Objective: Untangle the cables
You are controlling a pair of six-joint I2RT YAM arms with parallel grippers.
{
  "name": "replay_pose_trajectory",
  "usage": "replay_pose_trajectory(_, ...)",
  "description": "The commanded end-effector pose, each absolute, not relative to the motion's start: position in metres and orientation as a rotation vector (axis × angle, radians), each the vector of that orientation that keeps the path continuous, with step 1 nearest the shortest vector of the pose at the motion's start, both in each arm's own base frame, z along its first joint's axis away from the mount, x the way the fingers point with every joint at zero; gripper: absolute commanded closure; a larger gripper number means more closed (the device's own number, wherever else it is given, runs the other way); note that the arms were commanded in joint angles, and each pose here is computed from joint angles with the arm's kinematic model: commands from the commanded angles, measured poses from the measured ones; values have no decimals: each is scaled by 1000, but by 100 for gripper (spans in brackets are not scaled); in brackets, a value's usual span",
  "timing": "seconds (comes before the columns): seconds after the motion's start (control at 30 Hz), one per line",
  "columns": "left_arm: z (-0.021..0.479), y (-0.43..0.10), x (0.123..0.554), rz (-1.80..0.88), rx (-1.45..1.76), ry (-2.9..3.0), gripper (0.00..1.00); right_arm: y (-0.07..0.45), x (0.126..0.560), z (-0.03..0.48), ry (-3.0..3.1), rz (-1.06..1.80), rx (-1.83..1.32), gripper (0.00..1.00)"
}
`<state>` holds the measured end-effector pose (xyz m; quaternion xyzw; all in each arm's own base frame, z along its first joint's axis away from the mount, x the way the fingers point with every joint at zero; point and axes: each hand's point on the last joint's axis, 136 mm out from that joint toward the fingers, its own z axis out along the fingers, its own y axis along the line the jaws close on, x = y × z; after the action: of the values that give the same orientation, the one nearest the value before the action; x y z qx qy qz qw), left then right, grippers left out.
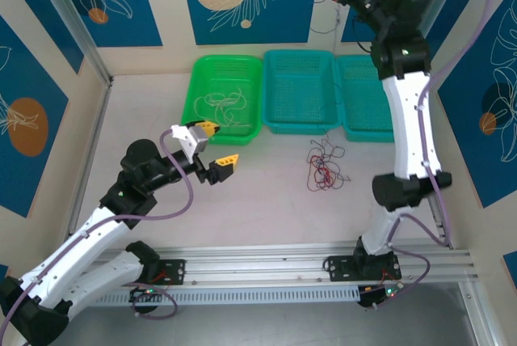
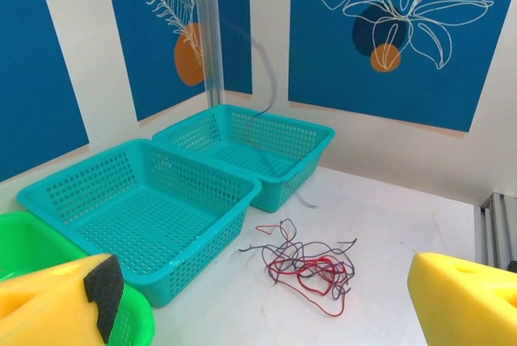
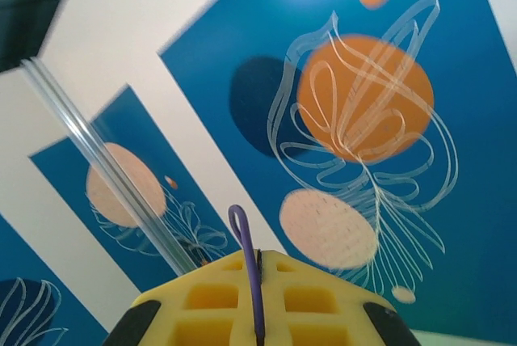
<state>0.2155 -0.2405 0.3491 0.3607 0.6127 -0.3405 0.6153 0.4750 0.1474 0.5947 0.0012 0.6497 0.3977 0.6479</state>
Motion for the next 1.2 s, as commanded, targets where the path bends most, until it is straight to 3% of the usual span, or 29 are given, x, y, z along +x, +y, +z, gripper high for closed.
replay_pose_trajectory(0.0, 351, -239, 215, -768, 817, 1390, 8, 157, 497, 560, 1604, 949, 36, 100)
replay_pose_trajectory(0.27, 344, -235, 216, -750, 808, 1405, 8, 167, 524, 521, 1692, 889, 51, 100)
replay_pose_trajectory(0.43, 345, -236, 218, -749, 804, 1402, 8, 195, 527, 464, 1872, 856, -12, 100)
replay_pose_trajectory(0.47, 345, -236, 218, -748, 802, 1402, 8, 205, 522, 464, 1868, 843, -69, 96)
replay_pose_trajectory(0.6, 343, -237, 222, -748, 793, 1423, 8, 210, 512, 464, 1868, 679, -40, 40)
replay_pose_trajectory(0.63, 342, -237, 222, -748, 792, 1431, 8, 207, 512, 464, 1873, 654, -16, 32)
replay_pose_trajectory(0.9, 340, -233, 223, -736, 770, 1453, 8, 188, 494, 477, 1902, 790, 57, 28)
replay_pose_trajectory(1.17, 320, -231, 231, -730, 737, 1556, 8, 214, 397, 482, 1938, 936, -139, 27)
